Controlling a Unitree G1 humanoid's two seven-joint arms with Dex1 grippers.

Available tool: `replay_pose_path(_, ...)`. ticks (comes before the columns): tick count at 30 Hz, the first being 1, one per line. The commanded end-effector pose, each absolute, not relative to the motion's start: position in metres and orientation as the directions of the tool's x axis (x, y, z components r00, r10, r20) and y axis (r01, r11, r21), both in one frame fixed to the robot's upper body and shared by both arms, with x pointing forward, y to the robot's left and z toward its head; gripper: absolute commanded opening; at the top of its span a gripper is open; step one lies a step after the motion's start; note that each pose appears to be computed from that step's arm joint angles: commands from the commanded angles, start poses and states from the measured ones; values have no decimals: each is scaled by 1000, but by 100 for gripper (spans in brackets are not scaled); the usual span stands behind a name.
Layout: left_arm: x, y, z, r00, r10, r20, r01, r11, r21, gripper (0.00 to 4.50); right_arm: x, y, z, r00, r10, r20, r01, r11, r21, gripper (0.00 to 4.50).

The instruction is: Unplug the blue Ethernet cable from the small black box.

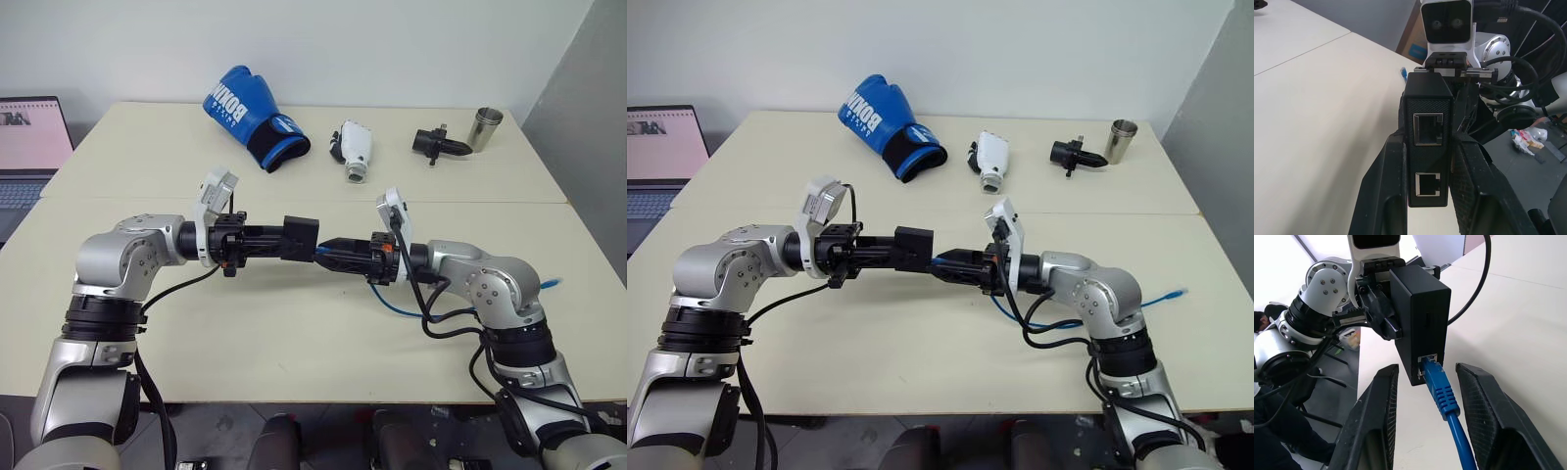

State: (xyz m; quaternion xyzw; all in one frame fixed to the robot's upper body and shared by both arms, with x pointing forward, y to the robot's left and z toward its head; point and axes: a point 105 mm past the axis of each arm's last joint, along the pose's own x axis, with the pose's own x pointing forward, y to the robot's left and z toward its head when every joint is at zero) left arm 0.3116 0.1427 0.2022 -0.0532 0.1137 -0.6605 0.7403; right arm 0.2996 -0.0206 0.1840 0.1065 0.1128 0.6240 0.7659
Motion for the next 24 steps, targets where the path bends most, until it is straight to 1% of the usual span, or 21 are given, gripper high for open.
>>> replay_pose_path(1,310,144,217,103,-992,-69,976,114,-183,79,297,-23,194,175,985,-10,-942,170,290,195)
replay_pose_path(12,310,144,216,104,-992,-66,976,115,-185,79,299,-24,195,187,982,-9,-939,182,293,195)
replay_pose_path(15,310,144,215,103,-992,-68,976,114,-185,79,299,-24,195,186,982,-7,-938,180,296,146)
replay_pose_path(20,310,144,215,101,-992,-69,976,113,-186,79,298,-24,195,177,984,-2,-938,170,302,32)
replay_pose_path(22,310,144,215,100,-993,-69,976,111,-187,79,297,-24,195,171,985,-1,-938,164,306,9)
replay_pose_path(24,309,144,215,98,-993,-69,976,109,-188,79,296,-24,196,167,986,1,-938,158,308,8)
